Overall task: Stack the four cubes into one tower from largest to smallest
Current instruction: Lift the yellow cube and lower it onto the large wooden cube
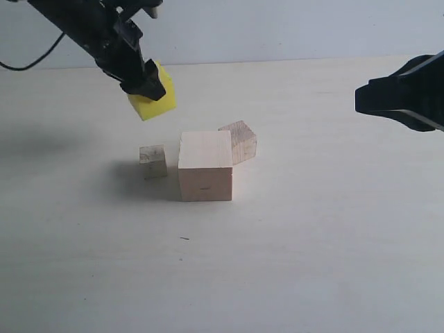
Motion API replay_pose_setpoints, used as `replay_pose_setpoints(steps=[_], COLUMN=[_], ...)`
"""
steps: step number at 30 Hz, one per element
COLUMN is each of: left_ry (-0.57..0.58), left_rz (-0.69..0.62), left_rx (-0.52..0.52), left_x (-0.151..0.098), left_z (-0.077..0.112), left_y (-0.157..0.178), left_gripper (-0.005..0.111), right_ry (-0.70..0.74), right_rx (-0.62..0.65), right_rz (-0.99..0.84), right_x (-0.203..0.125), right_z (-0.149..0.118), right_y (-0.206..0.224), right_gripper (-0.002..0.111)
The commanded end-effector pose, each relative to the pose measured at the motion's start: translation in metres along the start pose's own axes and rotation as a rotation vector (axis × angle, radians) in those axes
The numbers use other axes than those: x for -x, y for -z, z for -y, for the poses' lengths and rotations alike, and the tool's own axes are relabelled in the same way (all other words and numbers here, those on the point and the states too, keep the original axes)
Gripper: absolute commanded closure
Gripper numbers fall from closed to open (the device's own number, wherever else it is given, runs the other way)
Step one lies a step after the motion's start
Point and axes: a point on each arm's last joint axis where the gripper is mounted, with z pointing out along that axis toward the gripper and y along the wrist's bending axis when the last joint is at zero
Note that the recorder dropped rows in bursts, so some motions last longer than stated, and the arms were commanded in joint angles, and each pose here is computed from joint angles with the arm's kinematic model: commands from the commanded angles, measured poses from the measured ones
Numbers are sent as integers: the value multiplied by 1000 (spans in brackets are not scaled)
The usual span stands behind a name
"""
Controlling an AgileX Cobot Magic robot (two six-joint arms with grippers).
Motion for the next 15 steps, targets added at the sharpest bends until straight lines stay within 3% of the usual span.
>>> replay_pose_setpoints(steps=[1,6,15], left_ry=[-158,-252,-405], left_rz=[56,149,91], left_rx=[-136,-219,-254], left_x=[12,25,38], left_z=[21,40,71], left_y=[38,55,39], left_gripper=[107,107,107], right_ry=[14,19,19], right_rx=[3,2,2], right_rz=[9,9,9], right_x=[2,2,2], right_z=[-1,-1,-1], right_y=[1,1,1], right_gripper=[108,108,108])
